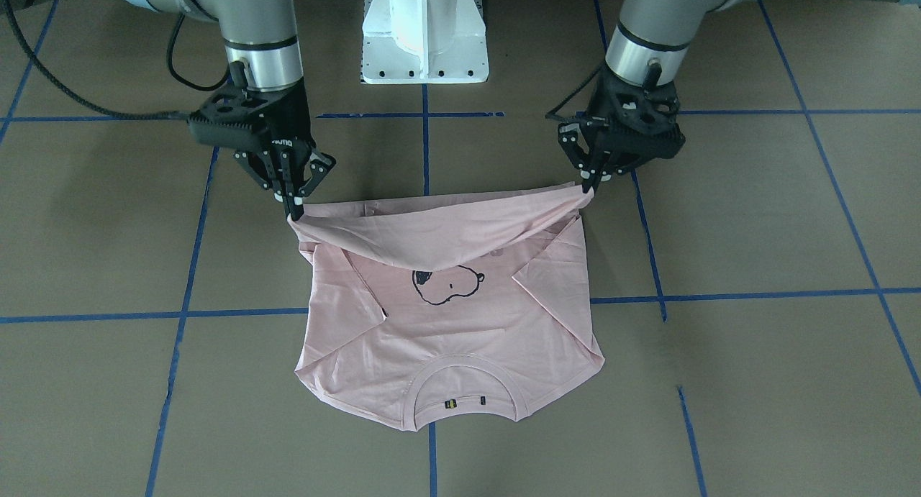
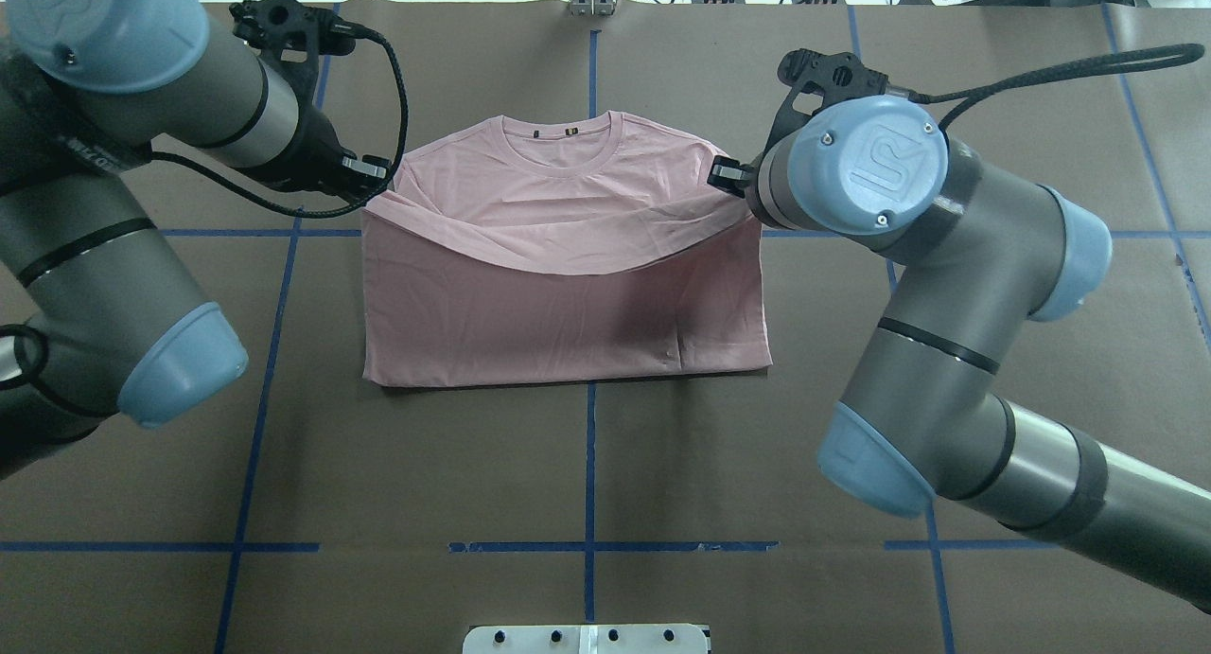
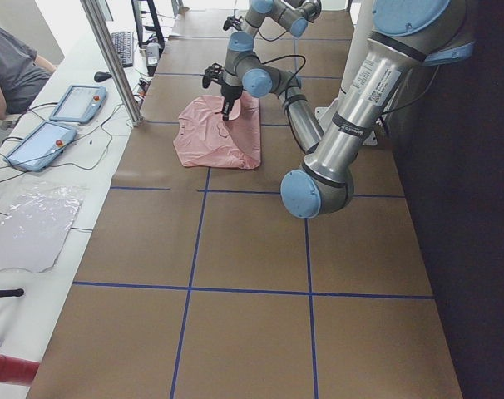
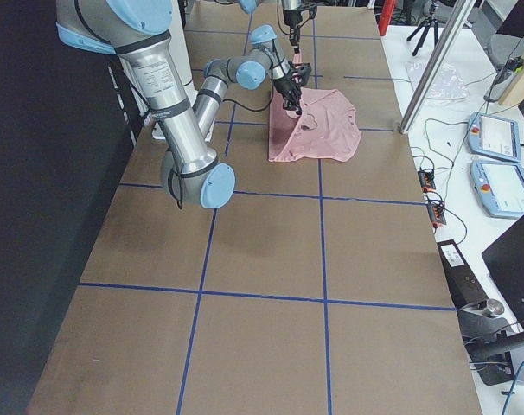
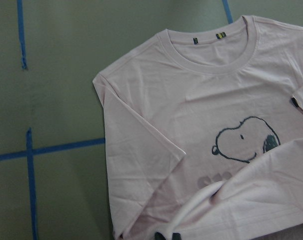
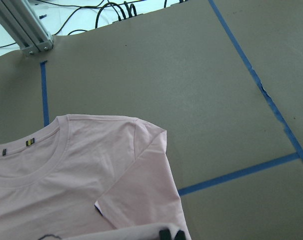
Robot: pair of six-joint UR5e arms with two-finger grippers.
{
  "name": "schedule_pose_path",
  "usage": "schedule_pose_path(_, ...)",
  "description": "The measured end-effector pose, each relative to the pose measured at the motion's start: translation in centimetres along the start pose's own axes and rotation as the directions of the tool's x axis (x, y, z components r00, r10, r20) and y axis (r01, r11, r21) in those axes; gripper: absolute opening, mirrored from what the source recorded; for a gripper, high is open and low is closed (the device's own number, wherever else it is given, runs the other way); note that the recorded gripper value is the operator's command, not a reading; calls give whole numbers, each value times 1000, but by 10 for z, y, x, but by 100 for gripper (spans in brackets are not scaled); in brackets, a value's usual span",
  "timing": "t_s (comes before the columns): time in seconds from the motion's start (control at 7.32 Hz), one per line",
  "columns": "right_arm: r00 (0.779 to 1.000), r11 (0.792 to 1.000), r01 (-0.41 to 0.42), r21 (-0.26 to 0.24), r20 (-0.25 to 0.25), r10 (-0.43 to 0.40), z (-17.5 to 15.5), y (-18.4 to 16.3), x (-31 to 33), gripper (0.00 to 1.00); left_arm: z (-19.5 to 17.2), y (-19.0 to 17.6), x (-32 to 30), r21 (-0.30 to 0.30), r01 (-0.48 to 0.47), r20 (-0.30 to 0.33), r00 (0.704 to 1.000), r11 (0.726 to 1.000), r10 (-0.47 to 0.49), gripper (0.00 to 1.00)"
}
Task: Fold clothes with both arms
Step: 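Release the hem and raise both grippers away from the shirt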
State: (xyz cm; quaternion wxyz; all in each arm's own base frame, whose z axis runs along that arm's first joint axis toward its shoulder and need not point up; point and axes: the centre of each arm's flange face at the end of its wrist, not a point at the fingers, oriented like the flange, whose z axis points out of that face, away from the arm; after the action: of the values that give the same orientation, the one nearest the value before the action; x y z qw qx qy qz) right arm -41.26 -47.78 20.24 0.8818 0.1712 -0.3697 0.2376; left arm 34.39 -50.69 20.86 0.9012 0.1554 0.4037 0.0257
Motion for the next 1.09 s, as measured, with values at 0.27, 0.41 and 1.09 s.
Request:
schedule_pose_path(0.27,999,1000,-7,19,-46,8,45,-29,-24,0,44,-39,-17,36,1,24,1000,999,-2,0)
schedule_pose_path(0.41,998,1000,-9,28,-54,10,75,-41,-34,0,70,-57,-23,51,4,36,999,999,-6,0)
schedule_pose_path(1.09,988,994,107,-1,-111,-106,203,-115,-44,100,168,-124,-89,143,-35,86,996,989,22,100)
